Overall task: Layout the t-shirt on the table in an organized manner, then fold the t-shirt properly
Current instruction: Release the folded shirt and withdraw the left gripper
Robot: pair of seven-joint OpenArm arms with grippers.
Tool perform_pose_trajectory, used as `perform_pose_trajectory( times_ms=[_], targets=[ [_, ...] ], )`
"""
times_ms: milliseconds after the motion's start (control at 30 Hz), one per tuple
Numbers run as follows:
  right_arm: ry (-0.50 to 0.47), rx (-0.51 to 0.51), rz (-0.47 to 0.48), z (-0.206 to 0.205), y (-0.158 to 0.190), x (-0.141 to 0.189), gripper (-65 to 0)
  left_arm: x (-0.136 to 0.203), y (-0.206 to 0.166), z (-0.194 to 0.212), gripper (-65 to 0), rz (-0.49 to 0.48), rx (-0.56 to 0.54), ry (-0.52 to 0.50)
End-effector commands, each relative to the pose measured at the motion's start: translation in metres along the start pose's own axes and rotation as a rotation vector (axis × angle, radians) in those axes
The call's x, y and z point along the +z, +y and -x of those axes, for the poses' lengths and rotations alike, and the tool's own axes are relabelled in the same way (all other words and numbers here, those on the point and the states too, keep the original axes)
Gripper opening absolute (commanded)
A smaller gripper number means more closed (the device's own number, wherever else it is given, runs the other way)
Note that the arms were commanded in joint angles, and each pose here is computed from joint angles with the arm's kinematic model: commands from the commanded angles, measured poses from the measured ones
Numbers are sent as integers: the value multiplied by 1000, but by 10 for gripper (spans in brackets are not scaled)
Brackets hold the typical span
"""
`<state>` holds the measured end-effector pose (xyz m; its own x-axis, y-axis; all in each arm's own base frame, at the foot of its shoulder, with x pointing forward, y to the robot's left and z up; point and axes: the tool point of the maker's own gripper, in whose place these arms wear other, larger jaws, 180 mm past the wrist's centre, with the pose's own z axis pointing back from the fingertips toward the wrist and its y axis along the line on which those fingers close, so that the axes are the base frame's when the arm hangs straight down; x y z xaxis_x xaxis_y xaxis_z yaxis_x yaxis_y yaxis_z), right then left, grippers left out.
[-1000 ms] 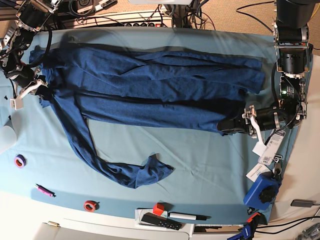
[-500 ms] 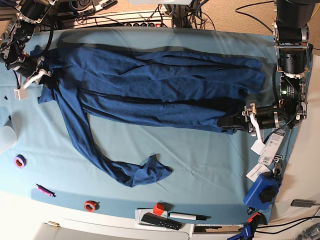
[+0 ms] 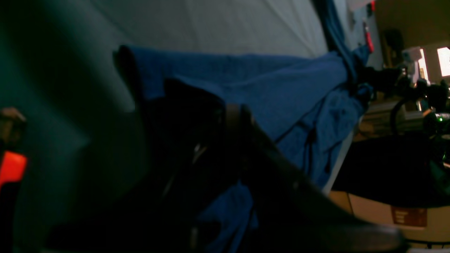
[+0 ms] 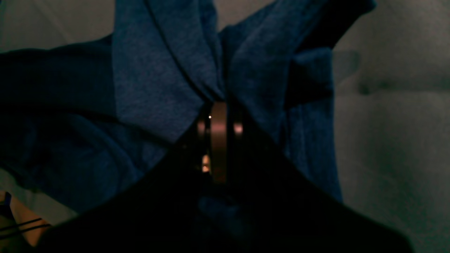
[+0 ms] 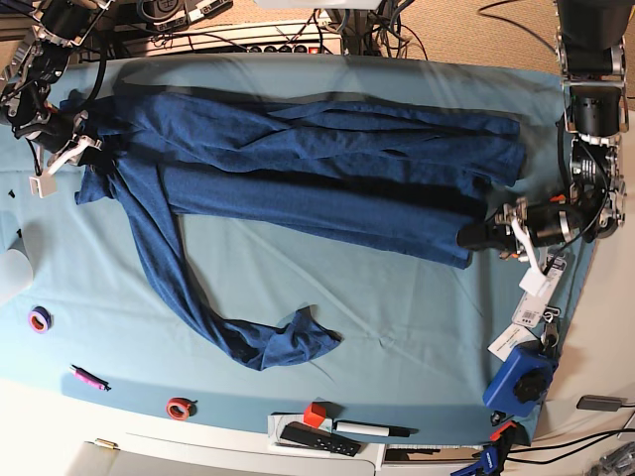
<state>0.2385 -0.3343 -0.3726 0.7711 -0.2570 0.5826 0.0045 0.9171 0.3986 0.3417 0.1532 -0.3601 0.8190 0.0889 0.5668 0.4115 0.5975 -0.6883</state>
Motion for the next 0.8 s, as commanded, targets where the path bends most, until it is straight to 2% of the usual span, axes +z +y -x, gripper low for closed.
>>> perform_pose_trajectory(
  times_ms=[0,333,700,733,767],
  targets=[
    [-49,30,6,-19,-1,8,-650,7,-5,-22,-650,8,-35,-55],
    [-45,4,-17,-10,6,0,-650,5,-14,-11,-650,71,8,-49],
    [-31,11,3,-7,3,-1,-650,5,-14,-11,-650,69,7,-47],
    [-28,12,7,-7,2,-1,-650,5,-14,-11,-616,68,6,-47],
    [-26,14,11,-6,1,-1,-608,5,-14,-11,-556,68,6,-47]
  ],
)
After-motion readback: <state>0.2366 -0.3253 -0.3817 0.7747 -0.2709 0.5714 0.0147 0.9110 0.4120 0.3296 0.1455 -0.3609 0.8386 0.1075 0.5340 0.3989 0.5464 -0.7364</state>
